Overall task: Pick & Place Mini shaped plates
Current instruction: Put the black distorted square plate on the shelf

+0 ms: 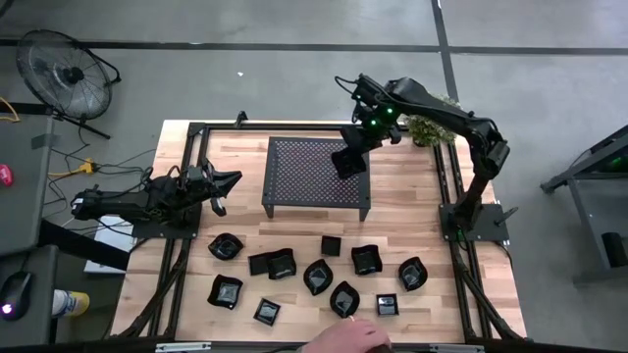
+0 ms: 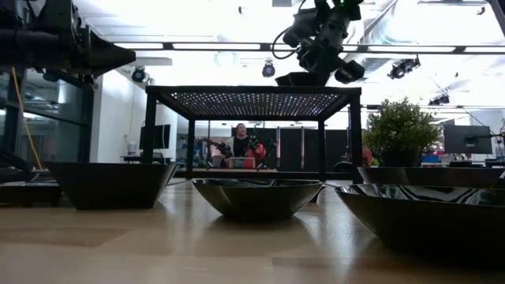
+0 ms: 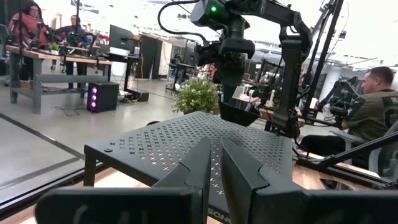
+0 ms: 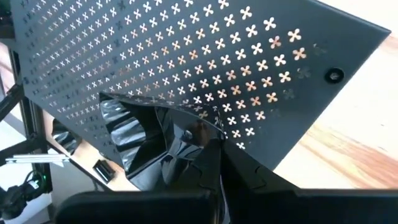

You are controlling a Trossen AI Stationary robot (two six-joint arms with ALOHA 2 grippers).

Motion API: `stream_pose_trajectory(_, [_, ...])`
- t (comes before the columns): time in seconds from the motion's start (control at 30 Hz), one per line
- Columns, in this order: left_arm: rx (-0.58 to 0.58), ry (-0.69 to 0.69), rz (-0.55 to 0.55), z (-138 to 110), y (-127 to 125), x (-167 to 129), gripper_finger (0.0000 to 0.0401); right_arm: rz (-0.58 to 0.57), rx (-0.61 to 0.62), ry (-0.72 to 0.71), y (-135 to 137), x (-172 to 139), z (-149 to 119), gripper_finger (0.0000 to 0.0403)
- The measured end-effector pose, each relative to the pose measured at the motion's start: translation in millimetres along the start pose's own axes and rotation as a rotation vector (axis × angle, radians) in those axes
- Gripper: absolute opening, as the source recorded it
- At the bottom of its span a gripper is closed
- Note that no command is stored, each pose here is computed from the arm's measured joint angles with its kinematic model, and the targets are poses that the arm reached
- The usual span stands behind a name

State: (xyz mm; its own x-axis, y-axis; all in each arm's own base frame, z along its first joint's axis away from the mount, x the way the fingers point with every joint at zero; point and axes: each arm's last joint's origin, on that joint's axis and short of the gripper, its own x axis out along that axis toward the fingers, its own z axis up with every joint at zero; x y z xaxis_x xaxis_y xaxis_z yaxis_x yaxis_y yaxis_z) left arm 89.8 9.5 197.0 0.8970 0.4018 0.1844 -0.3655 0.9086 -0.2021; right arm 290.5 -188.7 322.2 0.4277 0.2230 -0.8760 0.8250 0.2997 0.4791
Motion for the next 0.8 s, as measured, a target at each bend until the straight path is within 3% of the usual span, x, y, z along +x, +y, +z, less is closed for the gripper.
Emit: stream_pose_trajectory(0.8, [0.0,0.0,0.0,0,0,0,0.0033,-0.023,0.078,-0.052,-17,-4,18,0.0011])
